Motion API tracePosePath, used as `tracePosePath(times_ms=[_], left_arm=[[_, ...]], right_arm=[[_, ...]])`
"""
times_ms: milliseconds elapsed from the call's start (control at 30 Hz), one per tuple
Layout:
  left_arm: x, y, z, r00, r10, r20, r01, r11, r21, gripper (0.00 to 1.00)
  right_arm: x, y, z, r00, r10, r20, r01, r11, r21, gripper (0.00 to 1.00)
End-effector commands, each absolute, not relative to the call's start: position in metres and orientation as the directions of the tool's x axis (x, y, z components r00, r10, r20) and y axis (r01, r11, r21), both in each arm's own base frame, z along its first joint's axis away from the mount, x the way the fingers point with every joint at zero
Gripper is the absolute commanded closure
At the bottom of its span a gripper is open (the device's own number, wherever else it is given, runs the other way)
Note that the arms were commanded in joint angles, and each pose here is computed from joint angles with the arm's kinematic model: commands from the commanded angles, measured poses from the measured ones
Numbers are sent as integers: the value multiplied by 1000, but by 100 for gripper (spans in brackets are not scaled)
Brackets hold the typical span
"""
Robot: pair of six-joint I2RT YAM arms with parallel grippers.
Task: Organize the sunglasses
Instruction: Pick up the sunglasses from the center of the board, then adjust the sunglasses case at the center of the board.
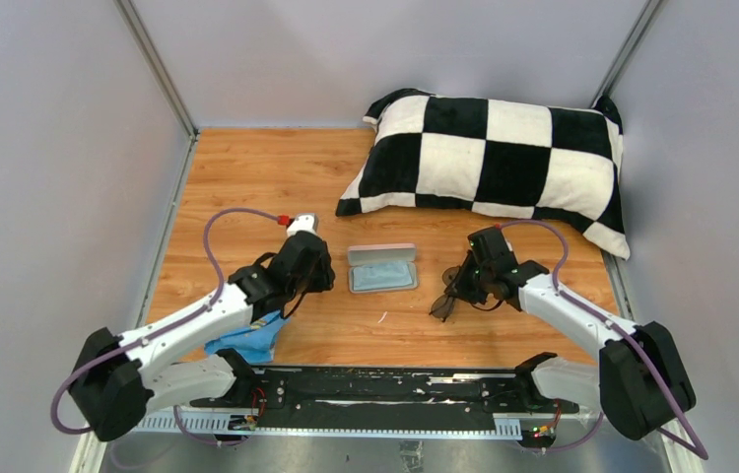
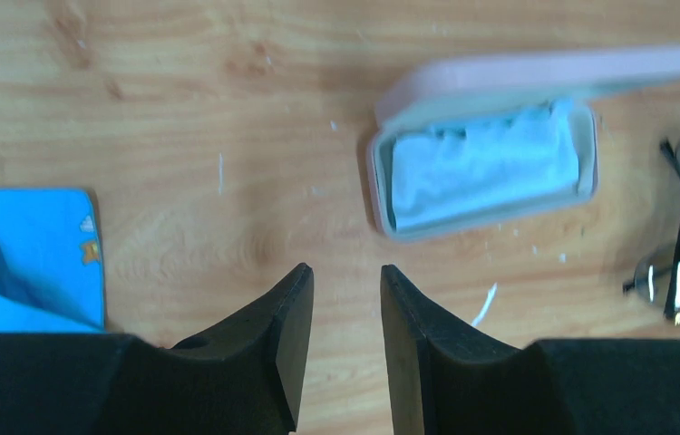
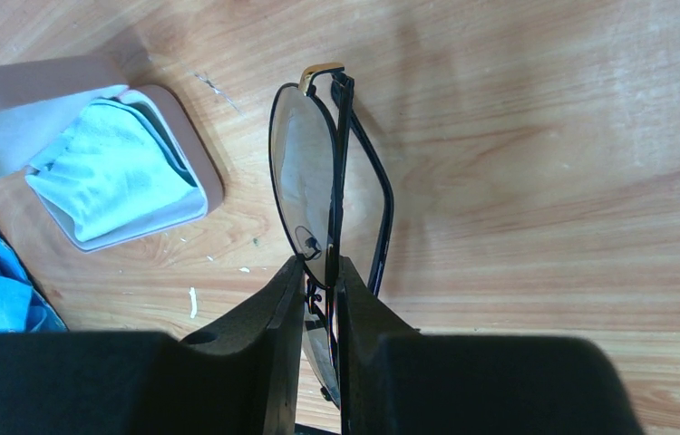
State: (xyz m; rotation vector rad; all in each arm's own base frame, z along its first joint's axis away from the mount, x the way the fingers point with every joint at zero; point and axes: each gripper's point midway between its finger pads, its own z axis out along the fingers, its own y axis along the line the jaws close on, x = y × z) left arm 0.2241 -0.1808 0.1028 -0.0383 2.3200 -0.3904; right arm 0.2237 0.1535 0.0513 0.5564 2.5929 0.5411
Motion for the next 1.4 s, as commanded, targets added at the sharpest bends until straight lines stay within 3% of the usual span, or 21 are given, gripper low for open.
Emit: tracePosePath(times_ms=[0, 300, 633, 1000, 1367], left_arm=[[262, -185, 112, -707, -163, -688, 62, 955, -290, 62], [330, -179, 122, -692, -254, -676, 1, 936, -353, 61], [358, -212, 70, -800, -178, -574, 44, 935, -351, 61], [317, -245, 62, -848, -142, -511, 129, 880, -457, 61], [273, -243, 46, -870, -135, -474, 104, 890, -444, 61]], right_arm=[[205, 145, 35, -838, 453, -304, 317, 858, 404, 82], [188, 139, 24, -851, 435, -294, 305, 866, 397, 81], [187, 138, 29, -848, 436, -300, 299, 863, 408, 82], [194, 139, 36, -847, 430, -314, 292, 867, 403, 81], [208, 150, 71, -828, 433, -356, 243, 850, 468, 81]])
